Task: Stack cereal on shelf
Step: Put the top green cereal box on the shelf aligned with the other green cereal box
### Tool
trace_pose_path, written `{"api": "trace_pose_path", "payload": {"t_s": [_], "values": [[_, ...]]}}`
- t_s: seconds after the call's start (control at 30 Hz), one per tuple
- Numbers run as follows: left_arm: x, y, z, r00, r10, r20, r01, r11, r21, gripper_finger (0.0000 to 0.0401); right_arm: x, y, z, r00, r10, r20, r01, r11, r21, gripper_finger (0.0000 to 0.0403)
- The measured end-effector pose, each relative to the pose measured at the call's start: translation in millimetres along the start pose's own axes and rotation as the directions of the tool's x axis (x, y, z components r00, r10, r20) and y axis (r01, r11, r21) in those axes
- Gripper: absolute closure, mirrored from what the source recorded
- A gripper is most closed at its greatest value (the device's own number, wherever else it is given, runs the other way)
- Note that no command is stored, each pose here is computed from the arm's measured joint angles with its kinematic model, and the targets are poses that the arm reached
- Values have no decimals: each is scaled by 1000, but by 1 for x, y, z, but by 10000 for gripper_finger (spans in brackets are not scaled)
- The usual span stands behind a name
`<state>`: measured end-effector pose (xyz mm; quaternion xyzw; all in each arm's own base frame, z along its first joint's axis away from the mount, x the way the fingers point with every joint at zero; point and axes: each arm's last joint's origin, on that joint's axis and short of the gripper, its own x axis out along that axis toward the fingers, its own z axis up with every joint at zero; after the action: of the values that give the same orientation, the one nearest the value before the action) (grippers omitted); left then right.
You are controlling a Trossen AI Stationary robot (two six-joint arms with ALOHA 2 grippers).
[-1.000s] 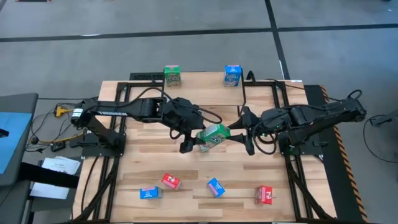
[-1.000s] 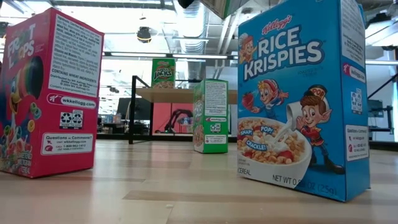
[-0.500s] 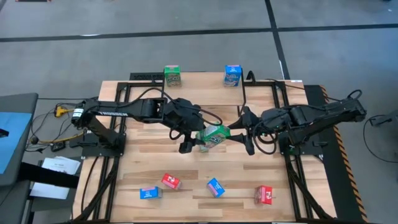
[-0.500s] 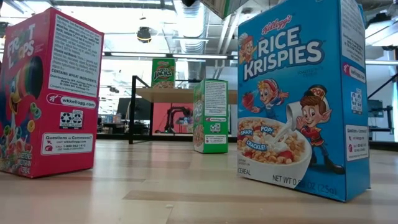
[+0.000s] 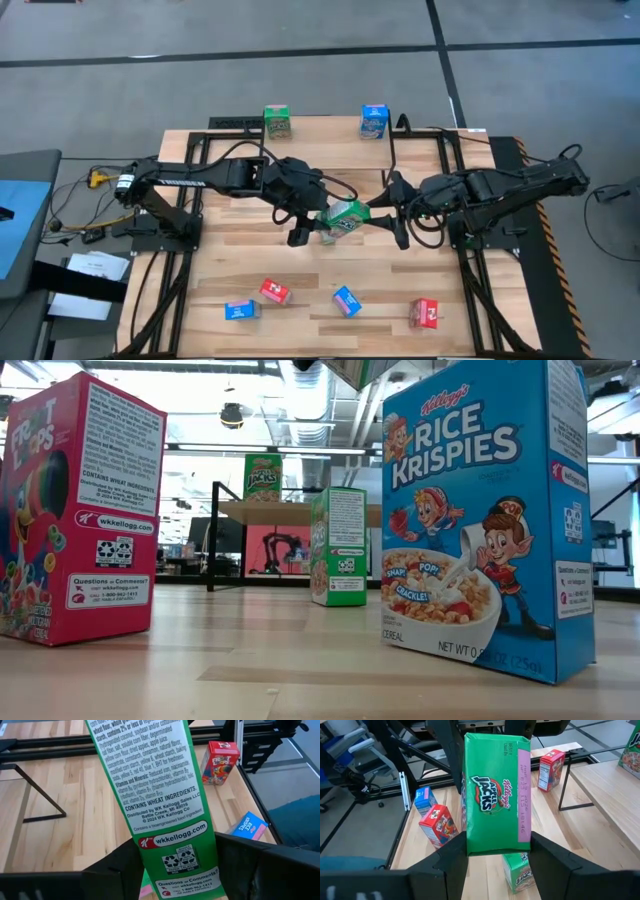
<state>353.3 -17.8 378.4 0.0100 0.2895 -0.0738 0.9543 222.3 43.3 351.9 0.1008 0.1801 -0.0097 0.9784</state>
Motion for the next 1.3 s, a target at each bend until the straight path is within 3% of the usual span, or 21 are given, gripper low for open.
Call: {"api": "trace_pose_path", "payload": {"t_s": [0.93, 1.3], "values": [[-1, 0, 0, 1000, -2, 0, 2, 1000, 2, 204, 0, 0, 3, 1000, 6, 30, -7, 1000, 9, 191], [-1, 0, 0, 1000, -1, 1, 1, 1000, 28, 204, 0, 1, 4, 999, 8, 42, -7, 1000, -20, 101]]}}
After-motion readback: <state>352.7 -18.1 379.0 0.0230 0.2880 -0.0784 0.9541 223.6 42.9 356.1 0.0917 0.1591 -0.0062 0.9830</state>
